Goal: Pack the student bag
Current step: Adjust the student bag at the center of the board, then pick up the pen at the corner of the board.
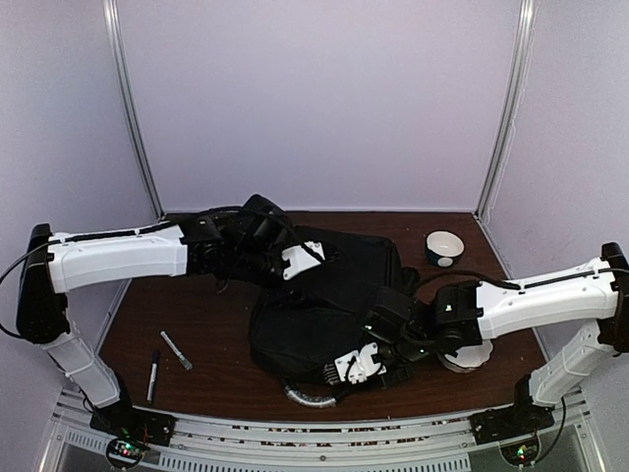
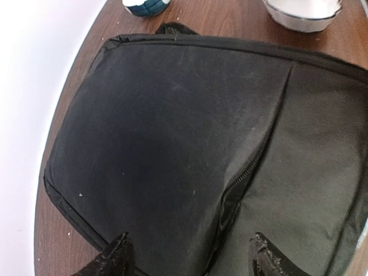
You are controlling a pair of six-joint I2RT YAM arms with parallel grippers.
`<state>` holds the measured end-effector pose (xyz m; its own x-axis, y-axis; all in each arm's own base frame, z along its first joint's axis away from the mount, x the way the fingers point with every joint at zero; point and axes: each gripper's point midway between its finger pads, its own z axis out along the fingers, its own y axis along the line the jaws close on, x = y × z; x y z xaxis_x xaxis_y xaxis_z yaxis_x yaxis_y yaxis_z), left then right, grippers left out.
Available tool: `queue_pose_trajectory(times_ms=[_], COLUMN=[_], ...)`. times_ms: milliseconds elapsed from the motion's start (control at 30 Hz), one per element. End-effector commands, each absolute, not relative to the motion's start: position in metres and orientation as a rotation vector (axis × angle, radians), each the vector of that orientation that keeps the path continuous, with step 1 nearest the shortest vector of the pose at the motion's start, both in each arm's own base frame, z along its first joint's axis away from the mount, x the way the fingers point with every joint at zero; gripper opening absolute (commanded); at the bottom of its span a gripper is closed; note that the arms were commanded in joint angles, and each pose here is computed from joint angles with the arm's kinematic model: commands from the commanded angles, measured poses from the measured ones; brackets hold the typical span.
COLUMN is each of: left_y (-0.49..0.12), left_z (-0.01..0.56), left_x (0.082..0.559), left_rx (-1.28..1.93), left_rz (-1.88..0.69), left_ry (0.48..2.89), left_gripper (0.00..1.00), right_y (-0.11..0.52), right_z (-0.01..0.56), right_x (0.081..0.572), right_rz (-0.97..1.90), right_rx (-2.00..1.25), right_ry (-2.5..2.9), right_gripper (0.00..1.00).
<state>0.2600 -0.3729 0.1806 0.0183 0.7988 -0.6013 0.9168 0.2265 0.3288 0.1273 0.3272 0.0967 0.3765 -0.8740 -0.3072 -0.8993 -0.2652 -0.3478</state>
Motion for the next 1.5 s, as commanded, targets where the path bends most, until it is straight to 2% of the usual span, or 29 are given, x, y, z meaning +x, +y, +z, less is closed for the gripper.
queue_pose_trajectory(times_ms=[0,233,467,567,733,933,1067,1200,1267,1367,1467], left_y=[-0.392,-0.389,-0.367,-0.365,-0.370,-0.380,-0.352,-0.324,-0.303,-0.261,-0.201], left_z=[0.166,0.147,0.159,0.151,0.162,0.176,0.165,0.189,0.200,0.201,0.185], left_x=[0.272,0.301,0.364,0.373,0.353,0.286,0.249,0.239,0.243,0.250,0.250], left_rx=[1.562,1.524,1.272,1.274,1.291,1.493,1.624,1.444,1.288,0.982,0.612], left_rz=[-0.126,0.117,0.597,0.700,0.544,0.192,0.104,0.053,0.105,0.150,0.214], left_ry=[1.765,1.746,1.695,1.702,1.719,1.718,1.859,1.989,2.083,2.312,2.582], left_gripper=[0.70,0.69,0.68,0.68,0.69,0.72,0.72,0.72,0.72,0.71,0.69], right_y=[0.329,0.330,0.328,0.328,0.329,0.332,0.335,0.336,0.334,0.332,0.332], right_z=[0.095,0.095,0.096,0.096,0.098,0.109,0.118,0.119,0.121,0.132,0.146], right_x=[0.127,0.124,0.123,0.124,0.126,0.131,0.149,0.148,0.143,0.138,0.135], right_rz=[0.099,0.128,0.133,0.125,0.118,0.109,0.029,0.054,0.088,0.154,0.261], right_rx=[-2.153,-2.156,-2.156,-2.153,-2.140,-2.100,-2.028,-2.032,-2.046,-2.052,-2.049], right_ry=[1.563,1.566,1.565,1.565,1.565,1.564,1.580,1.585,1.584,1.594,1.623], right_gripper=[0.00,0.00,0.00,0.00,0.00,0.00,0.01,0.24,0.32,0.40,0.43])
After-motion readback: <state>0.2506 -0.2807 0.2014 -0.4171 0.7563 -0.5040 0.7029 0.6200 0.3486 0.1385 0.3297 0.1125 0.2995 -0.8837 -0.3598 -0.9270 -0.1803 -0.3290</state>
